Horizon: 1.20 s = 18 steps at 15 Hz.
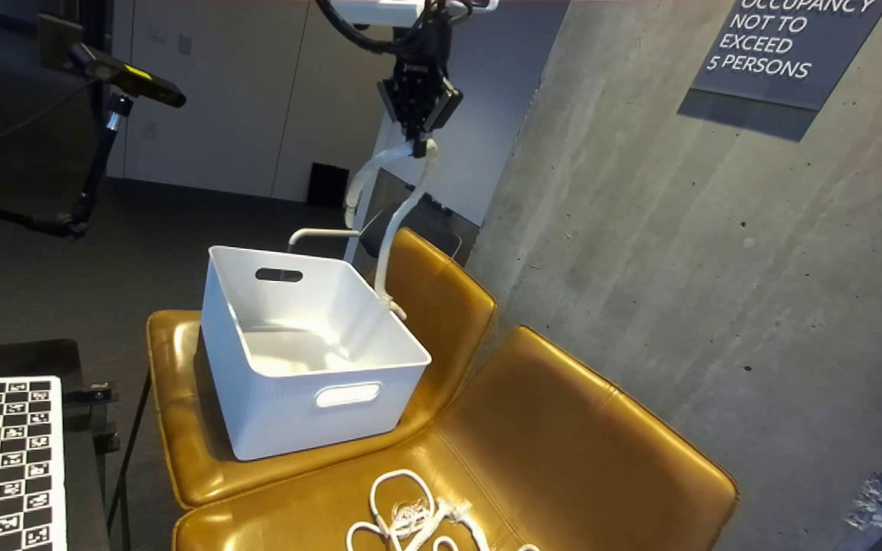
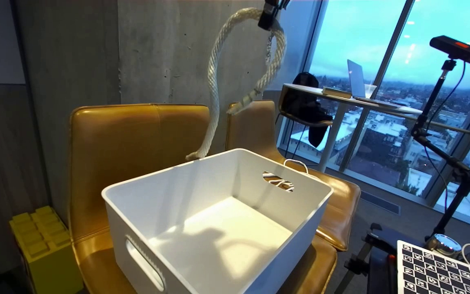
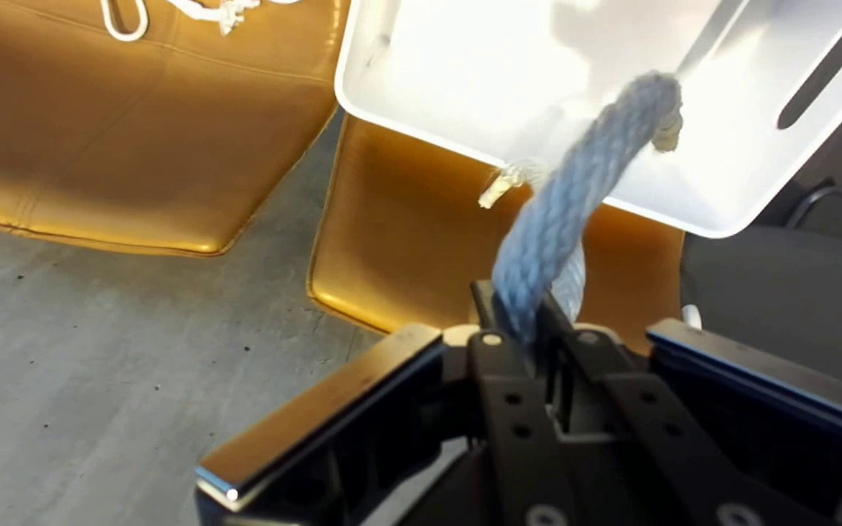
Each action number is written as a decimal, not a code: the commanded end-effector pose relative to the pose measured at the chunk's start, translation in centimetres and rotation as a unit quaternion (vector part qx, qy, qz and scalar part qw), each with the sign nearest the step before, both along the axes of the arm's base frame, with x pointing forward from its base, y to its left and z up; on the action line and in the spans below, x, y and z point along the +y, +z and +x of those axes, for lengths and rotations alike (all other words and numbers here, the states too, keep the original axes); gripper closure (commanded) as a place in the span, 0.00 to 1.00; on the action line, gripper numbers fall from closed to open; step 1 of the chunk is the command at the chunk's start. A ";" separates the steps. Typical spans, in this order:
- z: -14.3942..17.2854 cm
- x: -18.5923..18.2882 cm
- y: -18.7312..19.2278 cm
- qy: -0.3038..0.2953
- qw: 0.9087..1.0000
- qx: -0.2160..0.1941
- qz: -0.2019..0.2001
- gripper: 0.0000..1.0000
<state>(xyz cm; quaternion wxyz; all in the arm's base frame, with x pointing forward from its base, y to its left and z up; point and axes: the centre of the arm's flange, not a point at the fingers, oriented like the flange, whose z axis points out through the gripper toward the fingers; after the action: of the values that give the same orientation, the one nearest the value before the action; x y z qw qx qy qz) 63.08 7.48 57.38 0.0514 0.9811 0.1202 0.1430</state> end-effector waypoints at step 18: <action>-10.7 0.4 -9.3 -0.029 0.998 0.062 0.007 0.97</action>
<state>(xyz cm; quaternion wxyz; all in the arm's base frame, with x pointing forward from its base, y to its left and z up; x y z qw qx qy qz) 51.65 9.85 48.39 0.0515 0.9905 0.1061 0.0708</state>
